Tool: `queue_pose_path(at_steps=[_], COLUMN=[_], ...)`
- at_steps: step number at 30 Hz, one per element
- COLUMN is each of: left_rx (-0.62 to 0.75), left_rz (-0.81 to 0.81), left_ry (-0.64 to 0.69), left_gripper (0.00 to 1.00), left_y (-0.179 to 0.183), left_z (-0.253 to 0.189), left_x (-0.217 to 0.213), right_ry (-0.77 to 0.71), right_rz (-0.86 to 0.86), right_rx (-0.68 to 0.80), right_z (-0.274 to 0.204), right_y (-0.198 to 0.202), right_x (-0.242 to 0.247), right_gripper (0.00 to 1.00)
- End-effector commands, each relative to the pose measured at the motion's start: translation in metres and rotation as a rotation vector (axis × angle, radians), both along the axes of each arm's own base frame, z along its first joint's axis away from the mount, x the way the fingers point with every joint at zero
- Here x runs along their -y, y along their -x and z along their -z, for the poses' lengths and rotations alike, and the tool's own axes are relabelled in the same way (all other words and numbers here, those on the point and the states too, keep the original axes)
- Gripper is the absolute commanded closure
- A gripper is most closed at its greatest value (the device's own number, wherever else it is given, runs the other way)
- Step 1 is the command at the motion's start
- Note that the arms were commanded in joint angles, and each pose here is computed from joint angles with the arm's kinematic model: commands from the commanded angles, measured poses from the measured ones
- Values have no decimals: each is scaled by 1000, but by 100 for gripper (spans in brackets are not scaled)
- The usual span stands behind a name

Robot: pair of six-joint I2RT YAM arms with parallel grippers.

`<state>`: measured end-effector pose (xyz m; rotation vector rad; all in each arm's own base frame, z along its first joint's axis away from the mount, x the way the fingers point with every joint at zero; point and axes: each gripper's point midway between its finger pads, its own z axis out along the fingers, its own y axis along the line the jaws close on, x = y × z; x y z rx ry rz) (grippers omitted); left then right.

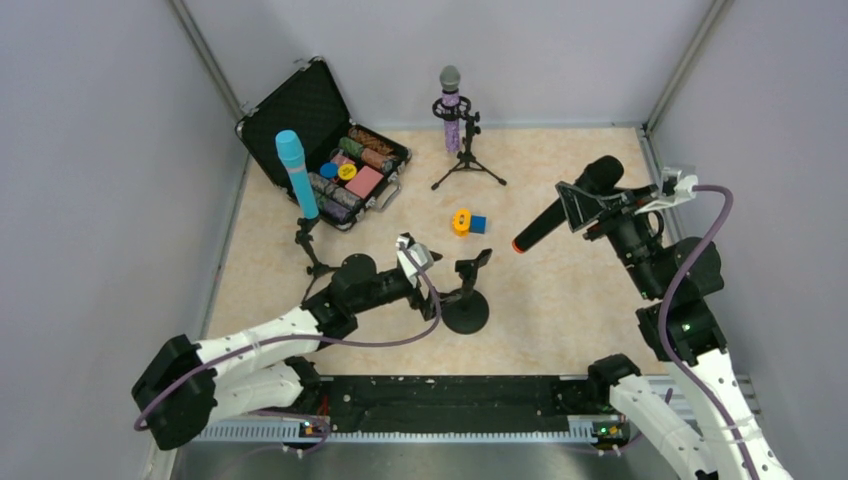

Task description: Attach the microphones to the stand

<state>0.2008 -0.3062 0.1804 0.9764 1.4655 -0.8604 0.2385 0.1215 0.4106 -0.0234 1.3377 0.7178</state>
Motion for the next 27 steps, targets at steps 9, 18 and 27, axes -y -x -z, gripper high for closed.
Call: queue_pose_path(at_steps=[9,18,27], left_rx=[106,15,12], left_rz=[-63,-63,9], left_ry=[140,136,183], left_gripper=[4,8,8], left_y=[-1,-11,7], left_z=[-117,-149,-140], left_x=[-13,3,4], right_ry=[10,26,56], right_rz=[-40,-92,-201], right_rx=[31,-28,-95], right_z=[-7,5,30], right_y=[-4,-33,-69], right_x=[-10,-31,-65], right_gripper=[100,100,100])
